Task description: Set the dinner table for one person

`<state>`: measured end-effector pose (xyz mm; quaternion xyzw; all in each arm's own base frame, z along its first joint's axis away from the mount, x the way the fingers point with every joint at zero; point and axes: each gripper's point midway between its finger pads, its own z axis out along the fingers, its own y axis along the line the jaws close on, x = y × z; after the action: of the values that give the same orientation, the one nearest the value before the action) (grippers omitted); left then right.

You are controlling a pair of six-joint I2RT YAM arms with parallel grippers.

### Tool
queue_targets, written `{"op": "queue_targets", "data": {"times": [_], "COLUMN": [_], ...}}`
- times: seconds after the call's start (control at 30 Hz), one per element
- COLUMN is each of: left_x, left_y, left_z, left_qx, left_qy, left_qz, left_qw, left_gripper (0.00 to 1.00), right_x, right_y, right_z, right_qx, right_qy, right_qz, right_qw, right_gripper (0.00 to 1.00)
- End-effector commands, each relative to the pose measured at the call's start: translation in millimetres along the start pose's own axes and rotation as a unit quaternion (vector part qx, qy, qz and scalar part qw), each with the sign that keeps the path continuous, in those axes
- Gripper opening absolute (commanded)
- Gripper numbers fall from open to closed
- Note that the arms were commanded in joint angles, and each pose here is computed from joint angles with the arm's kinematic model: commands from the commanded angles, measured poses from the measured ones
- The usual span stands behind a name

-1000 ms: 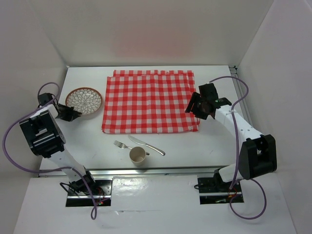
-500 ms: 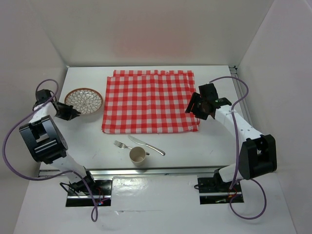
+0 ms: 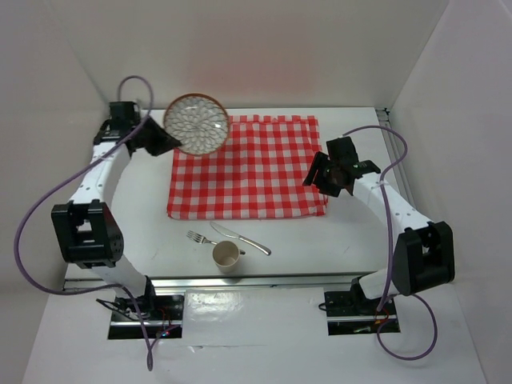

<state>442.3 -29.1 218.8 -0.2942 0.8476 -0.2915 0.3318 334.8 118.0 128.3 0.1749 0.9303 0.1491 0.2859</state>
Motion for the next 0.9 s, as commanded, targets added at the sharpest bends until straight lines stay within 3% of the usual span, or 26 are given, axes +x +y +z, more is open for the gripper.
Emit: {"op": "queue_targets", "data": {"times": [0.0, 0.13, 0.33, 0.67, 0.83, 0.87], "left_x": [36, 83, 118, 154, 154, 155], "left_y": [-71, -92, -97, -77, -56, -52], "left_z": [11, 56, 101, 147, 159, 161], "left_qx": [0.094, 0.112, 0.114, 0.086, 0.035, 0.026], "left_qy": [0.053, 0.124, 0.167, 0.205, 0.201, 0.203], "left_qz": [0.072, 0.086, 0.078, 0.069, 0.060, 0.064], "left_qw": [0.992, 0.982, 0.976, 0.972, 0.977, 0.977], "left_gripper": [0.00, 0.00, 0.00, 0.00, 0.00, 0.15], "right_x": [-5, -8, 0, 13, 13, 10], "right_y": [9, 4, -2, -11, -11, -9], "right_z": [-19, -32, -40, -40, -40, -42], "right_qx": [-0.018, -0.011, -0.010, -0.001, -0.001, -0.003], "right_qy": [-0.014, -0.031, -0.031, -0.018, -0.018, -0.021], "right_qz": [-0.008, -0.012, -0.012, -0.012, -0.012, -0.012], "right_qw": [1.000, 0.999, 0.999, 1.000, 1.000, 1.000], "right_gripper": [0.68, 0.68, 0.68, 0.68, 0.68, 0.68]}}
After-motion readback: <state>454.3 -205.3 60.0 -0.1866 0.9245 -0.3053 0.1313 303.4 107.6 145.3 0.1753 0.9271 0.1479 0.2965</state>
